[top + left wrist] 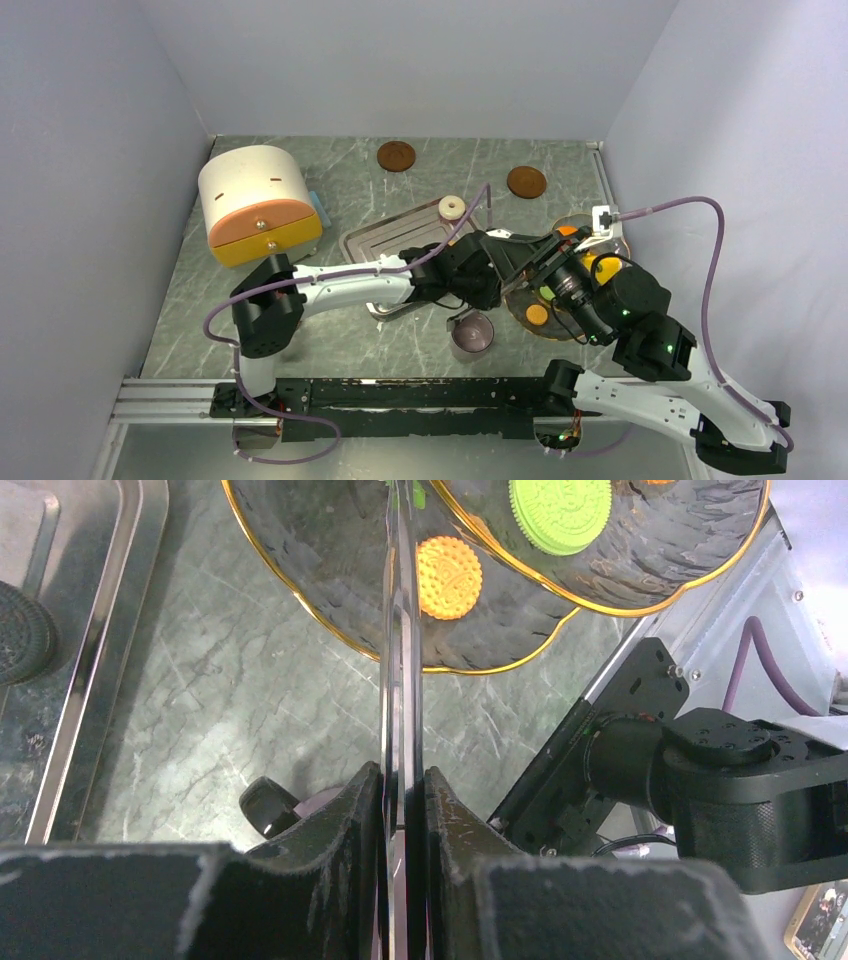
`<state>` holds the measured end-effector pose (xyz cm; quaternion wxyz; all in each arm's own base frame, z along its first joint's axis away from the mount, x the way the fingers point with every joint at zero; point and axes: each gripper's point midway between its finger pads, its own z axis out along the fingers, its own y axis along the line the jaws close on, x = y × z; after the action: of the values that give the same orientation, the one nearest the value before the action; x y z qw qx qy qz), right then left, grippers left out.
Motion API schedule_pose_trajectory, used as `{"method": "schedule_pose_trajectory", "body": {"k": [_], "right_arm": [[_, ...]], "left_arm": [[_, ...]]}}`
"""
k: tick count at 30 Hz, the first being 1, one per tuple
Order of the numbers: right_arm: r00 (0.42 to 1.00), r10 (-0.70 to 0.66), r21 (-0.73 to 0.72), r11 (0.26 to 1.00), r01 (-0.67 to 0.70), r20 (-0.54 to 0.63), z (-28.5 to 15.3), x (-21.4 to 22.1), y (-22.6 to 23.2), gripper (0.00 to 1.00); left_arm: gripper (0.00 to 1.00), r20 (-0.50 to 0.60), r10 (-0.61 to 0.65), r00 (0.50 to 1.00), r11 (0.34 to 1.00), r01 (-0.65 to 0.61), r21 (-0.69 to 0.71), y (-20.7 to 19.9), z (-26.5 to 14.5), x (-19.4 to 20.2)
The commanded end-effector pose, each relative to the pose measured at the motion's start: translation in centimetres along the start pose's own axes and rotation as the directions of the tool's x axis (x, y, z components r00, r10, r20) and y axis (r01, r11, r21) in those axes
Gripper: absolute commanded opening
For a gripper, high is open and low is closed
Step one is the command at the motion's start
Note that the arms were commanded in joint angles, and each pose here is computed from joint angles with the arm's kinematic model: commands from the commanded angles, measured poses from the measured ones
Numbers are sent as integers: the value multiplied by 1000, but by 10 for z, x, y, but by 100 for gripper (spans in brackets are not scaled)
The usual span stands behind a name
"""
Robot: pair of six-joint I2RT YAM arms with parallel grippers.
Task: Serve the afternoon tea
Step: Place the desert on the desert table.
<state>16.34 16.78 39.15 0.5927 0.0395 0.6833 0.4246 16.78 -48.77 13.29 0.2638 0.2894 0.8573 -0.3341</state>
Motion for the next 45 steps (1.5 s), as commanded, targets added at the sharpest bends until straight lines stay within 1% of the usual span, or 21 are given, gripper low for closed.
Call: {"method": "schedule_pose_trajectory", "body": {"k": [1,9,17,21,24,26,27,30,37,40,45], "right_arm": [[1000,8,-7,1000,-8,8,2,-4,5,97],[1000,11,-7,1000,-11,15,2,-5,5,97],[1000,15,-8,1000,-15,19,0,-6,4,97],[1000,14,-5,1000,-14,15,2,-5,4,97],[1000,12,-6,1000,-12,9,2,-4,5,97],[1000,14,-5,1000,-14,10,1,-3,3,97],[1000,18,-5,1000,-18,12,1,-3,3,97],[1000,25,-8,1000,-25,15,-2,-4,2,97],[1000,16,-7,1000,-16,5,0,1,1,97],[1000,8,-8,1000,-8,2,1,0,3,97],[1000,8,-15,1000,-8,15,1,-4,4,97]], "left_arm": [[5,57,12,998,994,-18,111,-30,8,-12],[5,25,21,999,991,-24,129,-36,13,-8],[6,30,18,999,989,-22,149,-39,14,-7],[18,24,14,1000,990,-17,141,-38,13,-6],[24,23,15,1000,995,-17,100,-31,9,-6],[32,21,18,1000,998,-19,68,-25,6,-5],[33,23,19,1000,998,-21,53,-23,4,-6],[35,30,26,999,999,-27,25,-18,-3,-8],[46,37,51,998,999,-51,10,-19,-15,-16],[48,48,51,998,999,-50,-16,-15,-18,-19],[47,54,57,997,996,-53,-66,-8,-28,-24]]}}
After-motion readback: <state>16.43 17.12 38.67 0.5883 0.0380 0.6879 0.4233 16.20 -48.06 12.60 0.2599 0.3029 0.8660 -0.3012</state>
